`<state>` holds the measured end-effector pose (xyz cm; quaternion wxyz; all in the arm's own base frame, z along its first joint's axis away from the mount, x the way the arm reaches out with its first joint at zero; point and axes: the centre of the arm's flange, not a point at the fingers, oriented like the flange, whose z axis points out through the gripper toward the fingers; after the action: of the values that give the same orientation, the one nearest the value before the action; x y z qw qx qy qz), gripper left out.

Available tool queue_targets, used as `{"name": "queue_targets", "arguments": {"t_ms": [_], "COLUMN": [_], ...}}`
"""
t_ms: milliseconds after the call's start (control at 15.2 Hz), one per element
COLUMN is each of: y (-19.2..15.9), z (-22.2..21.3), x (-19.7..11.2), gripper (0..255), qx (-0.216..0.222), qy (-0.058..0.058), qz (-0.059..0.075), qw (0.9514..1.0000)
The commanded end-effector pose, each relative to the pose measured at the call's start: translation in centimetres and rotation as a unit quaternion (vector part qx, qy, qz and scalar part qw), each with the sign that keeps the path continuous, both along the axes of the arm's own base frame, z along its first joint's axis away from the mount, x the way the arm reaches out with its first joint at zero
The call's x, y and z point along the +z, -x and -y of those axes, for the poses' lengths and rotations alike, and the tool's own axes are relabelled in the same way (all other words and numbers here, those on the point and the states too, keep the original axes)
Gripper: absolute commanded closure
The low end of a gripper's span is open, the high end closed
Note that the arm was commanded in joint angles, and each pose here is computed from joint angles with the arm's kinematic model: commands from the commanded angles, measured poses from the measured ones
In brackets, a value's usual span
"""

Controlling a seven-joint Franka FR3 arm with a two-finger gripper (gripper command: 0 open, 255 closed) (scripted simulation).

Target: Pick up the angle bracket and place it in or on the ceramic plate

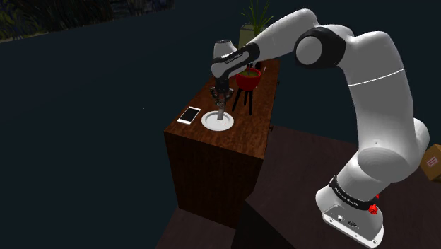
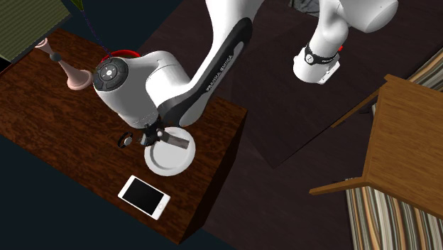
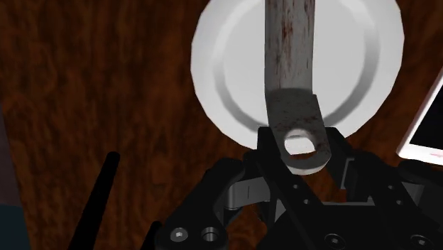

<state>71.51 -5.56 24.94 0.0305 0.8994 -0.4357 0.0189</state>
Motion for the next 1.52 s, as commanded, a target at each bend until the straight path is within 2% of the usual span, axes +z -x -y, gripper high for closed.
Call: {"name": "queue_targets", "arguments": {"t_ms": [0,132,1254,1452], "y": [-2.4,-4.3,-4.3,-4.3], "z": [0.8,1.3,1.3,1.3], "x": [0.3,0.6,-8.6,-8.6], "gripper": [255,255,255,255], "qx": [0.0,0.0,0.0,0.0], "qy": [0.0,0.0,0.0,0.0], "qz": [0.0,0.0,0.0,0.0], "qw": [1.0,1.0,1.0,1.0]}}
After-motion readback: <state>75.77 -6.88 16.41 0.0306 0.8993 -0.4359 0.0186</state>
